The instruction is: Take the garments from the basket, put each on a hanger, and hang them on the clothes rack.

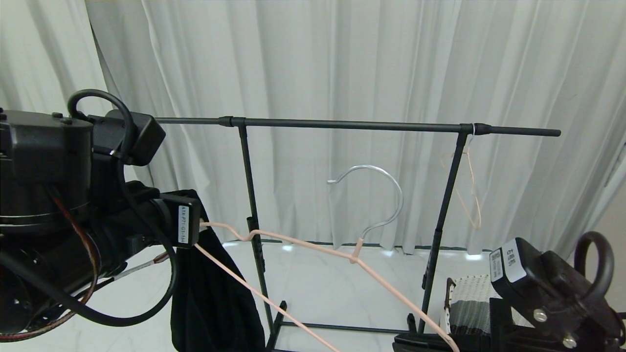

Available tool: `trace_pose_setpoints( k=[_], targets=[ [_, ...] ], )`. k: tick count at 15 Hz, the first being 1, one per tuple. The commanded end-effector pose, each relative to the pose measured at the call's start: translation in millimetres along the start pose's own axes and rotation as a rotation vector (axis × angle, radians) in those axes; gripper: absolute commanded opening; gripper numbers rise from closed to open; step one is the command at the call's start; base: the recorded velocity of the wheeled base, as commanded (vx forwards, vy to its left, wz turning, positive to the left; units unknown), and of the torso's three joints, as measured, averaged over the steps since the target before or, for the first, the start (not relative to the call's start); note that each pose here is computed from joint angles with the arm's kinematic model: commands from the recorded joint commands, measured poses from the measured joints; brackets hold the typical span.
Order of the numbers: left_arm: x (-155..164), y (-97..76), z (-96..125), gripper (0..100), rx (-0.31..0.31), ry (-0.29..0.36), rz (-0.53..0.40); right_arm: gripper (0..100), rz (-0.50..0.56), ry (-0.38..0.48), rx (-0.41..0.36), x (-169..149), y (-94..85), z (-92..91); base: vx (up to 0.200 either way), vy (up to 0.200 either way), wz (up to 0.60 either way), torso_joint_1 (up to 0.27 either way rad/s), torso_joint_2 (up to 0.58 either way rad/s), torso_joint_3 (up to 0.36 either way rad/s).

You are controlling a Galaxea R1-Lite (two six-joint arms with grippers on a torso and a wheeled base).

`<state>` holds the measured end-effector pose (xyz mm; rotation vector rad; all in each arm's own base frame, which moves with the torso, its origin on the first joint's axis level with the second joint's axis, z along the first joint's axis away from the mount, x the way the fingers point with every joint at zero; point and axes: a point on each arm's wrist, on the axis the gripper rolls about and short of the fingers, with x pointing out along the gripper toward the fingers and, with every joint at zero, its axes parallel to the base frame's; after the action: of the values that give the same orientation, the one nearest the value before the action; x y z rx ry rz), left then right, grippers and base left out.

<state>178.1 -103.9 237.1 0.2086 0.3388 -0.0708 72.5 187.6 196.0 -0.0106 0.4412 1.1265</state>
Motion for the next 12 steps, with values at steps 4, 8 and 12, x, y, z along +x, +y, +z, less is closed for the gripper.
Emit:
trace_pose_setpoints(
  k=[4, 8, 12],
  targets=[
    [-2.0, 0.8, 0.5, 0, -0.003, -0.006, -0.001, 0, -0.012, 0.028, -0.019, 8.2, 0.3, -3.9, 0.0, 0.0, 0.0, 0.0, 0.0, 0.0],
    [-5.3, 3.4, -1.8, 0, -0.004, -0.008, 0.002, 0, -0.011, 0.018, -0.033, 6.3, 0.6, -2.4, 0.0, 0.0, 0.0, 0.0, 0.0, 0.0],
    [-2.9, 3.8, -8.7, 0, 0.006, 0.017, 0.028, 0, -0.005, -0.007, -0.035, 2.3, 1.7, 2.5, 0.0, 0.0, 0.0, 0.0, 0.0, 0.0]
  ],
)
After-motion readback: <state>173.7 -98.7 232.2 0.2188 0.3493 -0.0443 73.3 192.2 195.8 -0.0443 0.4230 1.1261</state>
